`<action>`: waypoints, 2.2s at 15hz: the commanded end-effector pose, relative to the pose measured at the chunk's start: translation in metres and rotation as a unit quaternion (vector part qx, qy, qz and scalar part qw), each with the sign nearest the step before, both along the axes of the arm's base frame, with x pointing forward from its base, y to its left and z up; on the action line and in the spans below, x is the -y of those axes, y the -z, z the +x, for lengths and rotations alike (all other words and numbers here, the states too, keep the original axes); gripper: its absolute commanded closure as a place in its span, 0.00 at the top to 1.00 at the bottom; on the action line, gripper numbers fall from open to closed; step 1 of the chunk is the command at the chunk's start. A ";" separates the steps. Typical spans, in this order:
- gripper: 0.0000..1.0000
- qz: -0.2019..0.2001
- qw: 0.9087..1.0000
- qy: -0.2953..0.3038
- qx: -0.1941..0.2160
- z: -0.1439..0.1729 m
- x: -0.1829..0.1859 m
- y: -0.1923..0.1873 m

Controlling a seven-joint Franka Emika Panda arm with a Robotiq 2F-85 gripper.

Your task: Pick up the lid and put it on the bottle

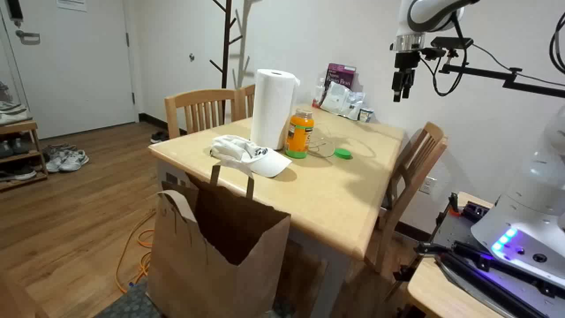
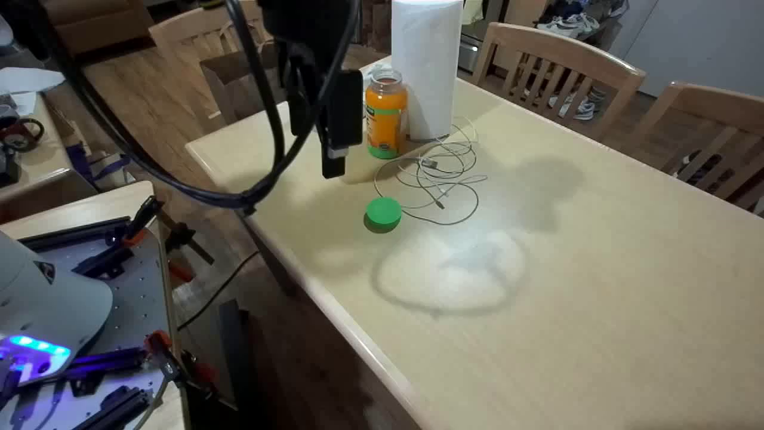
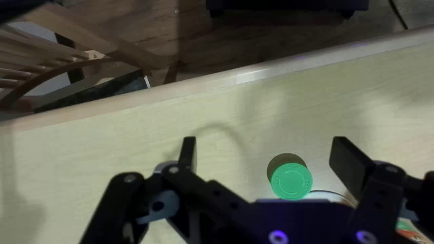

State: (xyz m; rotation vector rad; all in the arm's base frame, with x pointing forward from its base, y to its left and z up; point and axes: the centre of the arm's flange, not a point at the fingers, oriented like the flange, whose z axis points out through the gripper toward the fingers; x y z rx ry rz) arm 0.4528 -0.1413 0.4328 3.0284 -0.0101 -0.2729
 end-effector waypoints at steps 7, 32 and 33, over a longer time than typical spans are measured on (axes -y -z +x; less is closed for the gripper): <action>1.00 0.030 0.999 -0.028 0.006 0.016 0.002 0.012; 1.00 0.123 0.955 -0.232 -0.135 0.134 -0.051 0.242; 1.00 0.102 0.957 -0.246 -0.111 0.139 -0.054 0.246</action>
